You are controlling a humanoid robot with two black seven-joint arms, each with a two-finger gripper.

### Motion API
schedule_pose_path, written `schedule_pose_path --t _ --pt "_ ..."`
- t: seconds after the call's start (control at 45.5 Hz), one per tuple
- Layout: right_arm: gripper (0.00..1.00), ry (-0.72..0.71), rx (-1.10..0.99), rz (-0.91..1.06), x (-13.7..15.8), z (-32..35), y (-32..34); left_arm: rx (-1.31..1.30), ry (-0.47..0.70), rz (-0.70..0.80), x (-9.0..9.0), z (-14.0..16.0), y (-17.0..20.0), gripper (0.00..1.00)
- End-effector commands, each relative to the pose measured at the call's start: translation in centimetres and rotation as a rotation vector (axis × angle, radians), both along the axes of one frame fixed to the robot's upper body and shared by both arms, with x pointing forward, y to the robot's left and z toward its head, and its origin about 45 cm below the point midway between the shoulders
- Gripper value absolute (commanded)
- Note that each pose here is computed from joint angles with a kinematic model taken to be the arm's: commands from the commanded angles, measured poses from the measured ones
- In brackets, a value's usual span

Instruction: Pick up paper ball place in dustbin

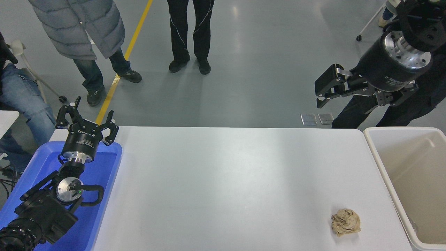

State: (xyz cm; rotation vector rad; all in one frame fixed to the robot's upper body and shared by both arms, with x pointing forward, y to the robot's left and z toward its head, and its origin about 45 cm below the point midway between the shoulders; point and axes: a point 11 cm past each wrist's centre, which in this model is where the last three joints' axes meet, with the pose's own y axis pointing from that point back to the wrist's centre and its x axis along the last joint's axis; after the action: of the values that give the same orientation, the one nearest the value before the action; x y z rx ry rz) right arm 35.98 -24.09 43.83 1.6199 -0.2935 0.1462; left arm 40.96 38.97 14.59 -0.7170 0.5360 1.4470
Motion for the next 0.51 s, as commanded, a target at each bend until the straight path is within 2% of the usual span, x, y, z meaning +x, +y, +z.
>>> schedule_pose_path --t 0.0,0.484 --pt "1.00 -0.001 0.000 -0.001 0.00 0.04 -0.04 0.001 0.001 -0.002 0.00 0.00 -0.03 0.98" --pt "1.00 0.005 0.001 0.002 -0.01 -0.18 0.07 0.001 0.002 0.000 -0.05 -0.07 0.01 0.98"
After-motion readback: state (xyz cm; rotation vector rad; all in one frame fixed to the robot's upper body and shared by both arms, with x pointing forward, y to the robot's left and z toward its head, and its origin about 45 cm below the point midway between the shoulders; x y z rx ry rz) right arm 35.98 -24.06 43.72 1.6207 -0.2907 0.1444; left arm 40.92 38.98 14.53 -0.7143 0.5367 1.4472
